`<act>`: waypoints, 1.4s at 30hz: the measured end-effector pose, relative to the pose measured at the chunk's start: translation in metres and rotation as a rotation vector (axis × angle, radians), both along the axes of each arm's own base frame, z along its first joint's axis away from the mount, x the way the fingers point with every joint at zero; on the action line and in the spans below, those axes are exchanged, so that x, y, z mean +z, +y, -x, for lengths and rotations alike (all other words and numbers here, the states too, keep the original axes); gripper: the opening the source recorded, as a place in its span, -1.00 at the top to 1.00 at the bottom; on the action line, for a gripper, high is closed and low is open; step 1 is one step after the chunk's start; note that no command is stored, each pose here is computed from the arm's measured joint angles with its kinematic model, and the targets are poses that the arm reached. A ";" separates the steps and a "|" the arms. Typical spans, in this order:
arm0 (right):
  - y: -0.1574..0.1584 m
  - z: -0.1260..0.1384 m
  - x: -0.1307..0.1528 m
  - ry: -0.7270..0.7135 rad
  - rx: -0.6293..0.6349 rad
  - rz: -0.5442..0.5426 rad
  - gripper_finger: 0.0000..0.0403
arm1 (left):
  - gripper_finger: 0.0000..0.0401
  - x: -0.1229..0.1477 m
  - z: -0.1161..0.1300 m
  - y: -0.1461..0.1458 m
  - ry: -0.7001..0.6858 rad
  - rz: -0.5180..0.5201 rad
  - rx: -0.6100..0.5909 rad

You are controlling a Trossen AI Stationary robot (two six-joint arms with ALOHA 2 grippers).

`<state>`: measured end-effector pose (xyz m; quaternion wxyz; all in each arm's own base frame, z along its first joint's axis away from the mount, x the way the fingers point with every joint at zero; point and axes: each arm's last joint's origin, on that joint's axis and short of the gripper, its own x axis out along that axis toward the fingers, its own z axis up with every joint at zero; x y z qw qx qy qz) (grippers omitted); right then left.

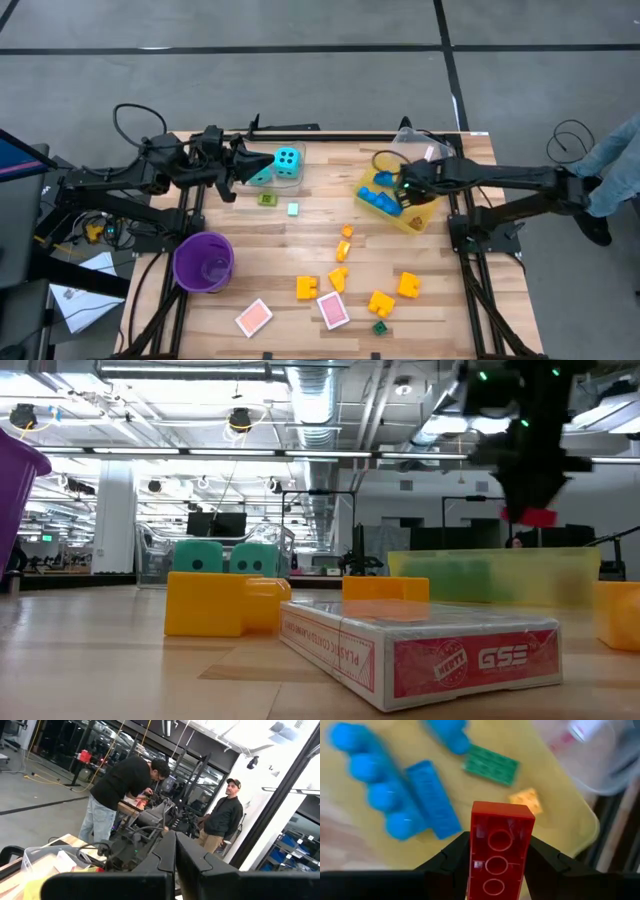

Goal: Pick & Place Toys
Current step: Put the red game piece into the yellow bin, then put the yellow game piece into the yellow bin

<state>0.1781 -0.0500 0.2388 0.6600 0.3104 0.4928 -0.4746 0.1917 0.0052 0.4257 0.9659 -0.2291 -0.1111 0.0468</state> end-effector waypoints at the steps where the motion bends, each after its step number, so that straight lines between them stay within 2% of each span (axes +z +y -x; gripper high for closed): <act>1: -0.002 0.007 -0.004 -0.006 -0.022 -0.010 0.31 | 1.00 0.000 0.000 0.000 0.000 0.000 0.000; 5: -0.008 0.025 -0.016 -0.053 -0.075 -0.025 0.31 | 1.00 -0.001 -0.004 0.000 0.002 0.000 0.000; 11: -0.013 0.036 -0.032 -0.040 -0.122 -0.028 0.31 | 1.00 -0.005 -0.018 0.000 0.005 0.001 0.005; 20: -0.016 0.031 -0.035 -0.099 -0.132 -0.006 0.30 | 1.00 -0.013 -0.038 0.000 0.013 0.001 0.004; 35: -0.015 0.030 -0.034 -0.118 -0.117 0.002 -0.16 | 1.00 -0.009 -0.035 0.000 -0.023 -0.002 -0.016; 39: -0.009 0.031 -0.026 -0.188 -0.087 0.019 -0.18 | 1.00 -0.009 -0.035 0.000 -0.021 -0.003 -0.019; 42: -0.004 0.033 -0.015 -0.304 -0.055 0.048 -0.18 | 1.00 -0.009 -0.035 0.000 -0.021 -0.003 -0.019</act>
